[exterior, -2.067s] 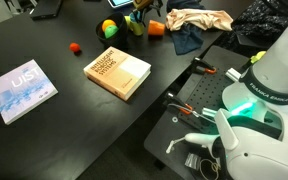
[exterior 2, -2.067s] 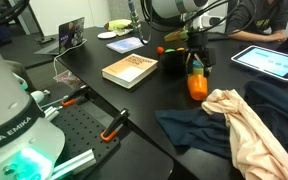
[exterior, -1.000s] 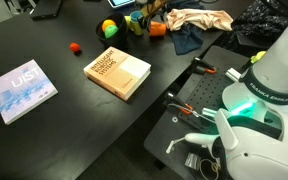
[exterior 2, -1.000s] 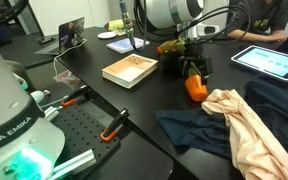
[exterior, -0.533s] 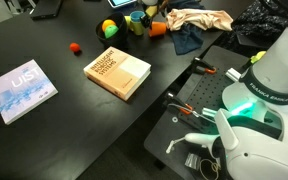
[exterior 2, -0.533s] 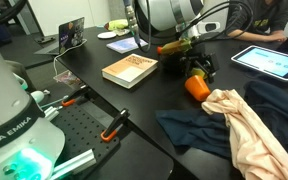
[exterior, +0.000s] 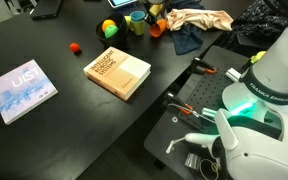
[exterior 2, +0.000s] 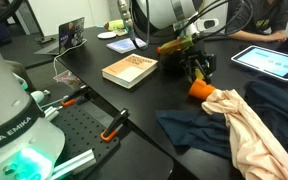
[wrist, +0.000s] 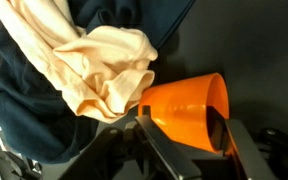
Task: Stack the cups together
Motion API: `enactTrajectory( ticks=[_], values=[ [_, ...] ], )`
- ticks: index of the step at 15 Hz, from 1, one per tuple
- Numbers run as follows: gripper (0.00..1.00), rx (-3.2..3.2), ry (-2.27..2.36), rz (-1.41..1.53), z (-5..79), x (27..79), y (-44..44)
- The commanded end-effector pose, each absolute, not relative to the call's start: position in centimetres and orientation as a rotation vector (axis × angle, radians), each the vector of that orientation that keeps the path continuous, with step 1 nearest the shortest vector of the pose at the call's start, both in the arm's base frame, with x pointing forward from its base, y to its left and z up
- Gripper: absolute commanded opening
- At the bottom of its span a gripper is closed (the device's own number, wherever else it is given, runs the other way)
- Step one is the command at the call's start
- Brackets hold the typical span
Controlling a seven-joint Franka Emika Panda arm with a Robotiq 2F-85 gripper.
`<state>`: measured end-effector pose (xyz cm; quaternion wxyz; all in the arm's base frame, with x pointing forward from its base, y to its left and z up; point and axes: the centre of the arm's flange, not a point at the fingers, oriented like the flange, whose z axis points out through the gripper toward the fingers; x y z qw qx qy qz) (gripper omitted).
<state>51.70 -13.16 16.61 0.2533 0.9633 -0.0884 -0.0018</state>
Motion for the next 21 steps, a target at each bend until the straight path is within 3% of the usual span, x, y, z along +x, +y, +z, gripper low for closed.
enactTrajectory(
  ticks=[1,4,6,10,15,21],
  values=[
    [0.27,2.608,-0.196,0.008,16.8,49.9,-13.2],
    [0.05,2.611,-0.171,-0.013,16.5,49.2,-13.1],
    [0.07,2.613,-0.167,-0.013,17.5,49.4,-13.1],
    [0.0,2.632,-0.174,0.001,18.8,49.5,-13.0],
    [0.03,2.648,-0.156,-0.067,20.4,49.6,-12.6],
    [0.03,2.715,-0.119,-0.244,24.2,53.2,-12.0]
  ],
)
